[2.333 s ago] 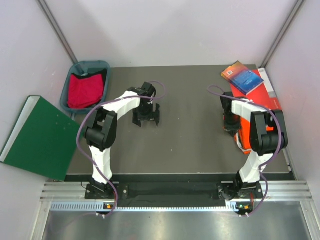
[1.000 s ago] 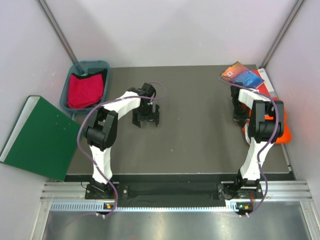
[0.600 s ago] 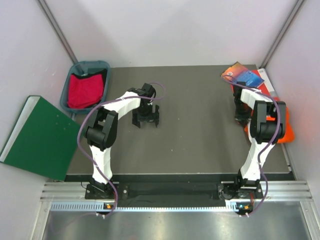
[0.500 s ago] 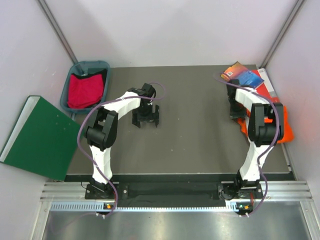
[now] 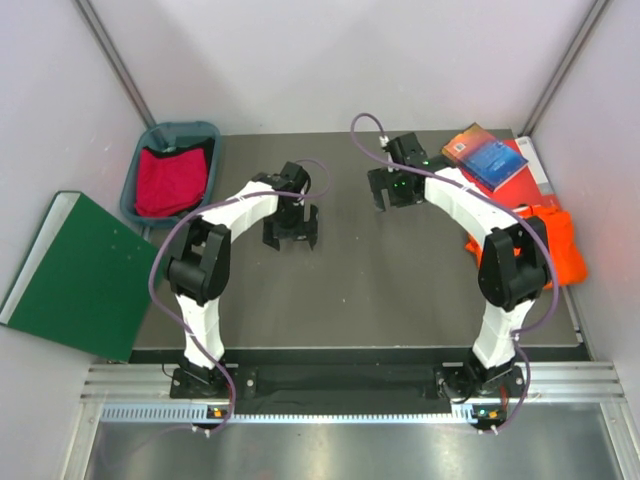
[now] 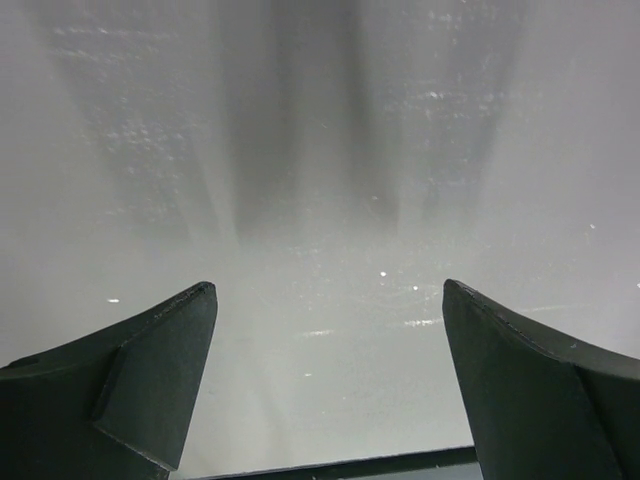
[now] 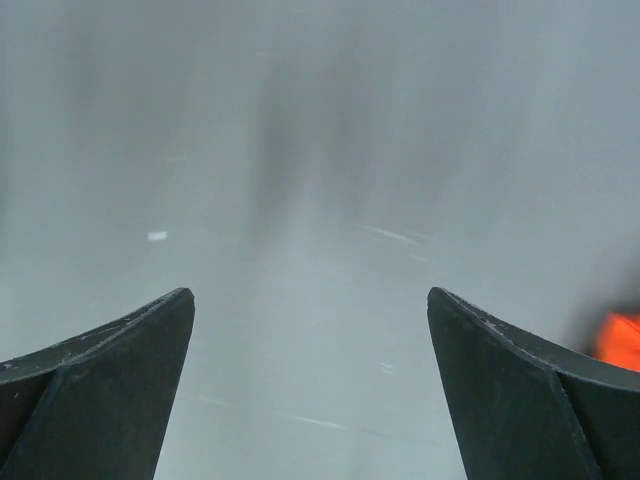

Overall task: Fold and stack the t-shirts
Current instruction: Put the neatly folded tshirt into the corner of the board with the right arm

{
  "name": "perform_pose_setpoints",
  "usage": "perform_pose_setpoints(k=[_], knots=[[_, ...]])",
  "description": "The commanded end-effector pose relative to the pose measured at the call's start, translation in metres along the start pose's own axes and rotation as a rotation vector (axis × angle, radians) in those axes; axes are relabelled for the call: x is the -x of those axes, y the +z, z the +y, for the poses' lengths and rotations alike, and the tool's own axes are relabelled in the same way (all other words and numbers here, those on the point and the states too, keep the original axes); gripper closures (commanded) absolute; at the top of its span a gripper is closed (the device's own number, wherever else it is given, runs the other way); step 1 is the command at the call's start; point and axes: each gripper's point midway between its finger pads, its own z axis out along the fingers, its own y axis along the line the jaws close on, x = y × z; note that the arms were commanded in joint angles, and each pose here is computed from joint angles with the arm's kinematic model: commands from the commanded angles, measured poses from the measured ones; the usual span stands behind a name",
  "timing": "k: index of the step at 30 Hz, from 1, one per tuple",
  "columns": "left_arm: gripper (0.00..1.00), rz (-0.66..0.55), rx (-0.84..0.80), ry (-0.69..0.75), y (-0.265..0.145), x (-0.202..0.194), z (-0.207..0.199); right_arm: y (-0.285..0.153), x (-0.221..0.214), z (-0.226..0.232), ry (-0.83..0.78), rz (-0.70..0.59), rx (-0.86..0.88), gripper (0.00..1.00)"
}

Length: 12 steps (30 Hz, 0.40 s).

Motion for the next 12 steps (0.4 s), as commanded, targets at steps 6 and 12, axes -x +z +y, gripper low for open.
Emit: perform_pose_setpoints(k=[6, 12], knots=[[0.01, -0.068, -0.033, -0.025, -0.023, 0.021, 0.009, 0.014, 0.002, 0.077, -0.079, 0.001, 0.197, 0.01], [0.01, -0.103, -0.073, -0.059, -0.026, 0.034, 0.019, 0.016, -0.005, 0.072, -0.098, 0.008, 0.174, 0.0]])
